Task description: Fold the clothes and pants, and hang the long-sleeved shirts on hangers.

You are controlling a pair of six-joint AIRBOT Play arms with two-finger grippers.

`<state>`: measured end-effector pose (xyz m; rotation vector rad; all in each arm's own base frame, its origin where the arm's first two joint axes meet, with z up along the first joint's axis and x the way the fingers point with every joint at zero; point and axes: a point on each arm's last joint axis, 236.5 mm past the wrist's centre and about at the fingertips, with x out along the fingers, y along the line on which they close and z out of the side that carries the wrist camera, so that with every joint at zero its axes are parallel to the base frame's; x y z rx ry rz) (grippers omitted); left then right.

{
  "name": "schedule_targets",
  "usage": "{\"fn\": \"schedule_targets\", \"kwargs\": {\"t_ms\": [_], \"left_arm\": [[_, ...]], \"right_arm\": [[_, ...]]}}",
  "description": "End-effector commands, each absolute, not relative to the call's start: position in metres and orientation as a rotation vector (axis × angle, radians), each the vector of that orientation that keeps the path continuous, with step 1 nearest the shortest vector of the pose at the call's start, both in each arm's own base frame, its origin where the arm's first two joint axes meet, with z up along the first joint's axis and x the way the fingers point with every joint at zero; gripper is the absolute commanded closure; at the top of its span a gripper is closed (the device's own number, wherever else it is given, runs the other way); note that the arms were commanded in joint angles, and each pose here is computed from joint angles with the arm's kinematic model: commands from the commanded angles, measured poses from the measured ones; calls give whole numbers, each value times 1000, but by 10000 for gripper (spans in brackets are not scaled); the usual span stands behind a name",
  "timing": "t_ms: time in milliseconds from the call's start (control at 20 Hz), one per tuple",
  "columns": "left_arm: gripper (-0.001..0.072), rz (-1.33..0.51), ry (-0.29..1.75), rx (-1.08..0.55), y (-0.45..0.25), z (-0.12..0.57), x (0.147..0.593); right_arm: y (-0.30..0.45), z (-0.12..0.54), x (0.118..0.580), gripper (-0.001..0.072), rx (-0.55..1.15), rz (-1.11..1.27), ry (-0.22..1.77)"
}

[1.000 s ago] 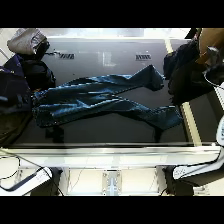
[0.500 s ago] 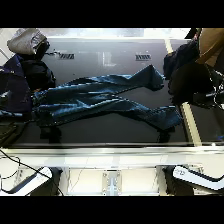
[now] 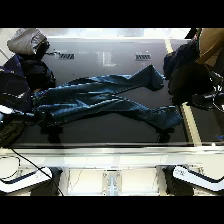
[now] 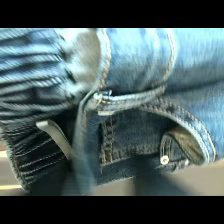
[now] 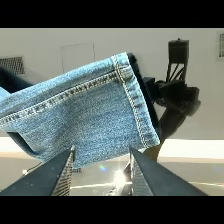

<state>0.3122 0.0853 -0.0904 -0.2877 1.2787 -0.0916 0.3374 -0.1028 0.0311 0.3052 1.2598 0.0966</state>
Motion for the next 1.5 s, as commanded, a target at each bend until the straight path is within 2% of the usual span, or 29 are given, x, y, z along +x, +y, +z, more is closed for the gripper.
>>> {"fn": "schedule_targets", "kwargs": {"t_ms": [0, 150, 300, 400, 550, 600, 700, 1100, 1150, 1250, 1300, 1350, 1400, 1450], "left_arm": [[682, -127, 1346, -273, 80, -96, 298], [683, -149, 1384, -286, 75, -96, 288], [683, -73, 1423, -228, 94, -90, 274], [683, -29, 1399, -189, 107, -78, 271], [683, 14, 1343, -182, 117, -61, 271], [683, 23, 1331, -180, 120, -56, 271], [683, 35, 1316, -177, 122, -51, 271], [683, 42, 1330, -206, 119, -51, 267], [683, 42, 1330, -205, 119, -51, 267], [683, 46, 1337, -194, 121, -52, 266], [683, 52, 1345, -180, 124, -52, 264], [683, 67, 1355, -174, 127, -53, 261], [682, 72, 1359, -174, 128, -53, 260], [683, 69, 1361, -176, 127, -53, 260]], "right_arm": [[-102, 30, 336, 317, 306, 100, 1266], [-97, 1, 326, 315, 312, 110, 1298], [-103, -33, 321, 314, 312, 68, 1291], [-110, -41, 342, 313, 341, 32, 1218], [-99, -55, 377, 310, 506, 54, 1150], [-100, -62, 384, 240, 535, 61, 1158], [-100, -72, 398, 217, 582, 84, 1171], [-97, -105, 412, 221, 544, 151, 1251], [-84, -107, 409, 231, 535, 214, 1271], [-59, -103, 402, 304, 520, 325, 1303], [-53, -101, 399, 305, 518, 351, 1317], [-49, -100, 398, 349, 519, 363, 1325], [-49, -101, 396, 416, 517, 368, 1332], [-45, -99, 393, 541, 527, 385, 1342]]}}
